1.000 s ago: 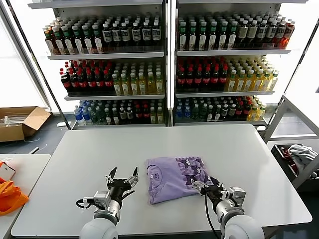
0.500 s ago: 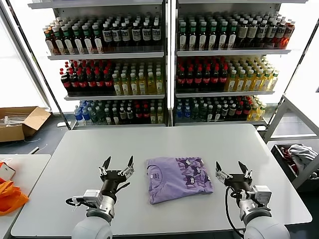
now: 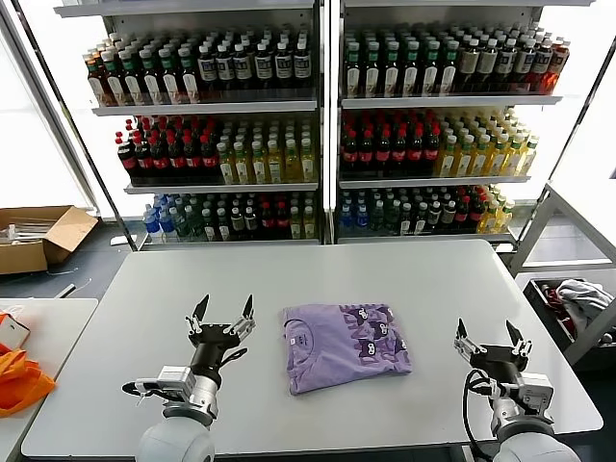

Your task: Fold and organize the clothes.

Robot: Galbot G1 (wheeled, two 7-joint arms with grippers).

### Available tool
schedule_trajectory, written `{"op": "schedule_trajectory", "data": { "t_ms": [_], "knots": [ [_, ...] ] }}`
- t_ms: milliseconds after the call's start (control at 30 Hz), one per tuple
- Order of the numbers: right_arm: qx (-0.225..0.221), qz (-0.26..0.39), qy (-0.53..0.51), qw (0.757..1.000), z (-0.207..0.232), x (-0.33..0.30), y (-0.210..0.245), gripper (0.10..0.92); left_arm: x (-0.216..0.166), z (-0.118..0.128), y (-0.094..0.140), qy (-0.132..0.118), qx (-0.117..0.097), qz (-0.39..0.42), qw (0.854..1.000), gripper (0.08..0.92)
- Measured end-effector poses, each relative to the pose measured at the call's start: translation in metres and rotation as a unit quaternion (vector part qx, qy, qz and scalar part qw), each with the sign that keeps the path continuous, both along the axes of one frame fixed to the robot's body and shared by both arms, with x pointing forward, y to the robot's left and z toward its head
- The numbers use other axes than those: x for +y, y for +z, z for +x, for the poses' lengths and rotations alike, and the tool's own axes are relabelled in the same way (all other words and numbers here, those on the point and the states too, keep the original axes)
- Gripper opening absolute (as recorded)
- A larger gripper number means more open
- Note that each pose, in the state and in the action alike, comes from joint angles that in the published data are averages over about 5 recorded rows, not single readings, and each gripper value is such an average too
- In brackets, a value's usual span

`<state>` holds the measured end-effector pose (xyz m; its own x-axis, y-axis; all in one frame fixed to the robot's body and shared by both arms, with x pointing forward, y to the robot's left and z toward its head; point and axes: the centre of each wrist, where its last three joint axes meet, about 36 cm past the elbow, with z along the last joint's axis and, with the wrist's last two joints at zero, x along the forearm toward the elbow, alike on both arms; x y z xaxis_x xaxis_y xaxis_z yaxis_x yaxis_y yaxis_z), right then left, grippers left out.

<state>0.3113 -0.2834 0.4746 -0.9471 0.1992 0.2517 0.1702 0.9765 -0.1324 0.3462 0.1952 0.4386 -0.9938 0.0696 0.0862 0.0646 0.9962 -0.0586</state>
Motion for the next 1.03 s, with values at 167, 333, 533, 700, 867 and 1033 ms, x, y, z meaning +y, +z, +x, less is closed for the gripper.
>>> {"op": "schedule_trajectory", "data": {
  "t_ms": [167,333,533,700,867,1033],
  "knots": [
    [-0.008,0.003,-0.004,1.000,-0.006,0.000,0.001,0.823,-0.001,0.000,-0.002,-0.004,-0.006,-0.001,1.000,0.822],
    [-0.024,0.012,-0.003,1.000,-0.012,0.003,0.004,0.823,0.001,0.001,-0.002,-0.006,-0.011,0.003,1.000,0.823],
    [-0.040,0.012,-0.006,0.999,-0.018,0.007,0.008,0.823,0.000,0.000,0.002,-0.003,-0.022,0.009,1.000,0.823],
    [-0.050,0.008,-0.009,0.999,-0.022,0.010,0.013,0.823,-0.001,-0.004,0.006,-0.004,-0.027,0.007,1.000,0.823],
    [-0.056,0.004,-0.008,0.998,-0.025,0.011,0.018,0.823,0.000,-0.005,0.009,-0.003,-0.031,0.004,0.999,0.823],
    [-0.060,0.001,-0.007,0.998,-0.028,0.013,0.021,0.823,0.001,-0.006,0.009,-0.007,-0.031,0.004,0.999,0.823]
  ]
}}
